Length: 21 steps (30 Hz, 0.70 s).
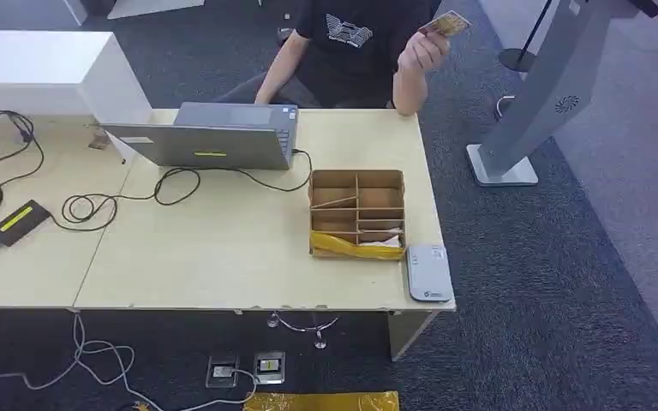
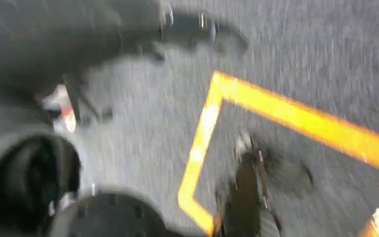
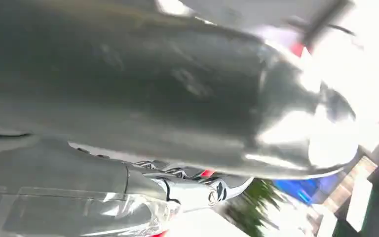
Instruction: Pass the card to the sensor for recognition and then transmit it.
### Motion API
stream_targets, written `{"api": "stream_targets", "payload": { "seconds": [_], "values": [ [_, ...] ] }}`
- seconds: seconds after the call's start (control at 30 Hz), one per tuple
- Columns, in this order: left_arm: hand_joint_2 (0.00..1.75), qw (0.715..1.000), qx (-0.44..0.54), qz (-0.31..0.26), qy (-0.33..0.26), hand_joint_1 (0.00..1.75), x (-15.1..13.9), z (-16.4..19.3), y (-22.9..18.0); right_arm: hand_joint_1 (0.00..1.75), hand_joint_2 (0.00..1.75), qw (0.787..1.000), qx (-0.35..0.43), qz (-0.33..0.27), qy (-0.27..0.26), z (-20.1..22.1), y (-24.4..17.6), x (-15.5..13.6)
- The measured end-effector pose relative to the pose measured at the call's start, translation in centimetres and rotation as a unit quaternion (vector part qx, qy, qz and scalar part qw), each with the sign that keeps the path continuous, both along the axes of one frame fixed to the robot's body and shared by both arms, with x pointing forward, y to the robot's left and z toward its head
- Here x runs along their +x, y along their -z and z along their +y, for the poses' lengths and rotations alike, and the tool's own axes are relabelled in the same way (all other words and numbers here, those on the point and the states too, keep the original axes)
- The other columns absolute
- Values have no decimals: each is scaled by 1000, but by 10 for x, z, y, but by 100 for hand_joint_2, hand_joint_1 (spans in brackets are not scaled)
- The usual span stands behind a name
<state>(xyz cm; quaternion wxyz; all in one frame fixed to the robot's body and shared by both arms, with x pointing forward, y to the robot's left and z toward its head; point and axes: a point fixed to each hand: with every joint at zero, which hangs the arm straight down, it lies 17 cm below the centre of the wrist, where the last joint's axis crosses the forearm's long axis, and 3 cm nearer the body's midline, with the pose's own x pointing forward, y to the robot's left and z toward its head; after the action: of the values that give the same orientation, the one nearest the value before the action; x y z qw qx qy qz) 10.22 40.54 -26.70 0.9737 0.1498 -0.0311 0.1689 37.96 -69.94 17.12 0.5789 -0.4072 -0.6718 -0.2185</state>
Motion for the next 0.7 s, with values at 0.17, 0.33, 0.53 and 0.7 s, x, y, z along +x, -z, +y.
{"api": "stream_targets", "payload": {
  "seconds": [0.17, 0.33, 0.53, 0.7],
  "values": [
    [0, 999, -15, -4, 28, 0, 3, 4, -1, 0, 0, 992, -76, -101, 25, -41, -140, 29],
    [0, 999, -19, -8, 48, 0, 2, 11, -2, 0, 0, 981, -106, -149, 70, -90, -235, 26],
    [0, 998, -15, -5, 61, 0, 1, 15, -3, 0, 0, 982, -94, -132, 99, -122, -239, 12],
    [0, 998, -14, -6, 66, 0, 2, 16, -3, 0, 175, 984, -86, -121, 102, -131, -237, 7]
  ]
}}
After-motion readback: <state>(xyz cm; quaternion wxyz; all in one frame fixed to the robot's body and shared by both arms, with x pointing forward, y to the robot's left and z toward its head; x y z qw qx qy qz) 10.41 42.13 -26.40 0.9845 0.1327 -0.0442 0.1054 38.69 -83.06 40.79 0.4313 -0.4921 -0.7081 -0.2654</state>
